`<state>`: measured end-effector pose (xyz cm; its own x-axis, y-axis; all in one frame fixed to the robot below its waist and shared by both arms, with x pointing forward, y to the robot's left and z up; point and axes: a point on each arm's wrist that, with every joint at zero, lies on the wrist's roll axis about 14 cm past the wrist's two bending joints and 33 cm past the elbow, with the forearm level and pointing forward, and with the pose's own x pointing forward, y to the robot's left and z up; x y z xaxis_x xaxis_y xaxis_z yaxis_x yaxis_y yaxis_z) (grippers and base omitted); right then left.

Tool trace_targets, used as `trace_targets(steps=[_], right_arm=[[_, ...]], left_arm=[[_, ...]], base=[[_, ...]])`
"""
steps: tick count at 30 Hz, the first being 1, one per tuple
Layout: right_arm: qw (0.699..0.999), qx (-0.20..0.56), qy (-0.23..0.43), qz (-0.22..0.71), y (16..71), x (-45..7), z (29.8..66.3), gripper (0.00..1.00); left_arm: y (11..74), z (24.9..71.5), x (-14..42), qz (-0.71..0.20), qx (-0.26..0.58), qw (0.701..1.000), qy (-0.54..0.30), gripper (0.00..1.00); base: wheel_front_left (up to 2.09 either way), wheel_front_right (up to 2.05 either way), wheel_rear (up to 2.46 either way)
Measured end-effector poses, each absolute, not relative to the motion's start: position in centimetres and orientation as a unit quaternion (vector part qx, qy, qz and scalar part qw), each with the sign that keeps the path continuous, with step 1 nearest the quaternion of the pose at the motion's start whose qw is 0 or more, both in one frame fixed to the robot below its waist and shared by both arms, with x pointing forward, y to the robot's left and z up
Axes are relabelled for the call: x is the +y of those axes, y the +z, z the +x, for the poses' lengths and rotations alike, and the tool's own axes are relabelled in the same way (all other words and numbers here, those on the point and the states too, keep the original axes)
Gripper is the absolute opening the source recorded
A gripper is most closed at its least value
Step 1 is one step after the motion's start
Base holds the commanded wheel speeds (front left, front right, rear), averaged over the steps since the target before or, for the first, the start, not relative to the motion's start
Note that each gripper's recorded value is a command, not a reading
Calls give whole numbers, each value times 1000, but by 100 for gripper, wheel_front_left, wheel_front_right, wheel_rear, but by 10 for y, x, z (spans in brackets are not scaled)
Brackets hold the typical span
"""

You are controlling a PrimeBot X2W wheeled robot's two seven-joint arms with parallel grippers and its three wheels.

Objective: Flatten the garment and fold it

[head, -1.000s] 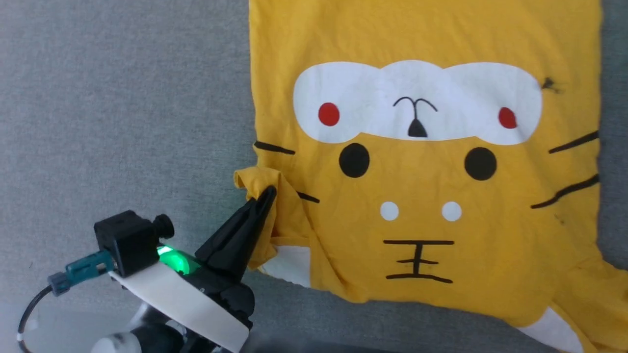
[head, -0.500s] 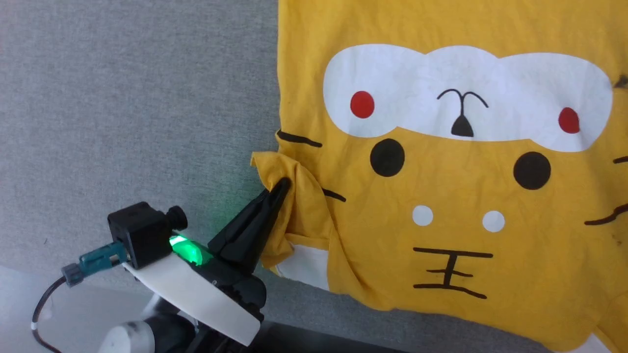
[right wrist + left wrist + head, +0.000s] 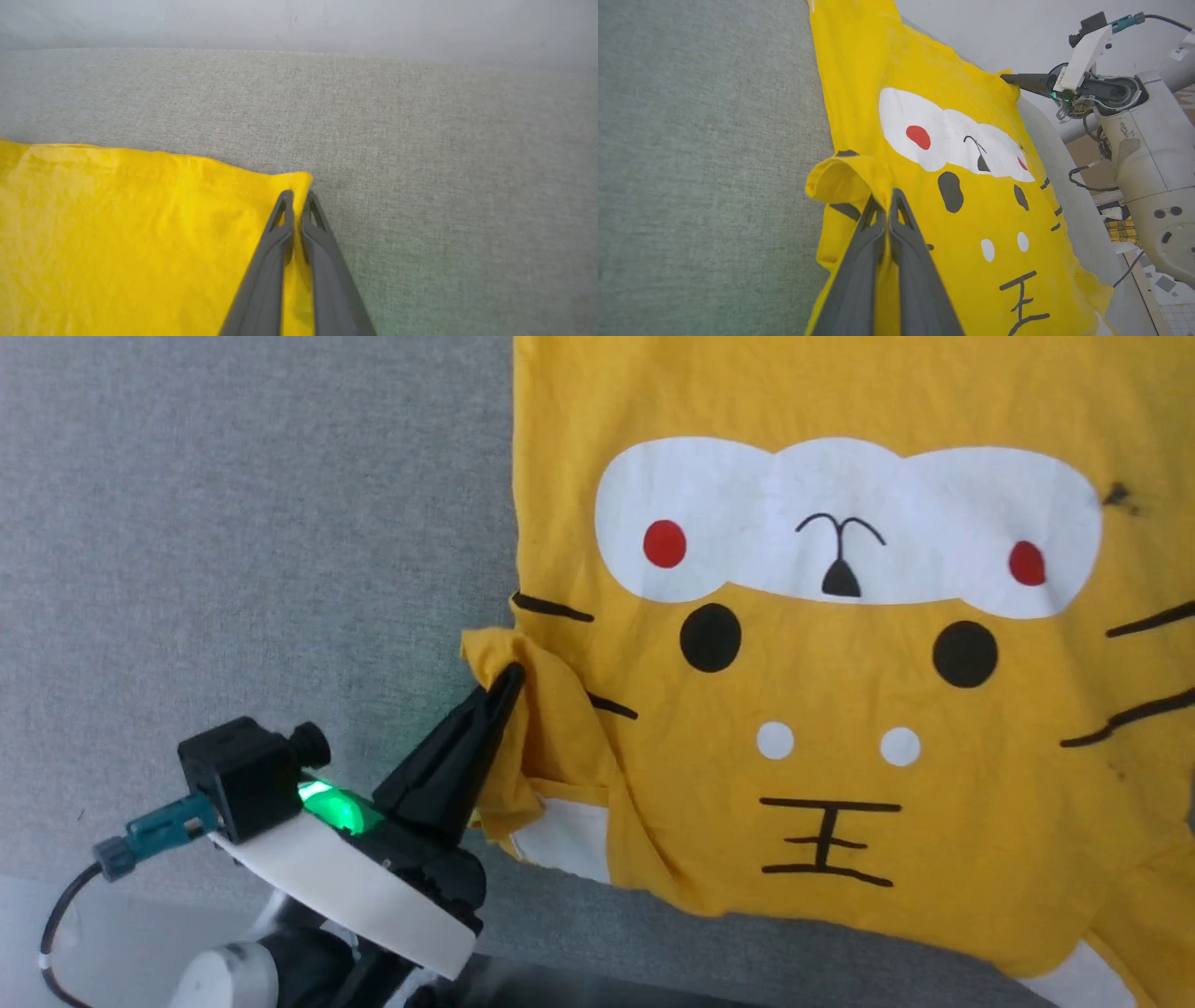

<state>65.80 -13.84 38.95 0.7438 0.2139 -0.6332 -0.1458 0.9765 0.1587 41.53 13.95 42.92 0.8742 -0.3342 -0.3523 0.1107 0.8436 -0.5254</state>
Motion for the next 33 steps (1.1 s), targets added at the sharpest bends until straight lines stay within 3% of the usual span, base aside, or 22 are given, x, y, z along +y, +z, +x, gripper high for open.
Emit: trace_targets(steps=[7,13,23,28,29,33], right_arm=[[944,314,78,60,422,-169,636,0],[949,305,32,77,433,-222,591,0],[931,336,-61,131,429,-296,467,0],[908,367,-97,175,423,-311,396,0],[908,367,-97,175,423,-311,396,0],[881,400,-137,212,418,-322,326,0]], left_arm=[[447,417,143,-243,200,941,-122,0],[454,413,135,-236,201,941,-137,0],[471,399,110,-242,197,934,-176,0],[481,390,99,-245,195,930,-194,0],[481,390,99,-245,195,930,-194,0],[494,383,91,-244,183,928,-213,0]], base=[[0,0,0],[0,0,0],[0,0,0],[0,0,0],[0,0,0],[0,0,0]])
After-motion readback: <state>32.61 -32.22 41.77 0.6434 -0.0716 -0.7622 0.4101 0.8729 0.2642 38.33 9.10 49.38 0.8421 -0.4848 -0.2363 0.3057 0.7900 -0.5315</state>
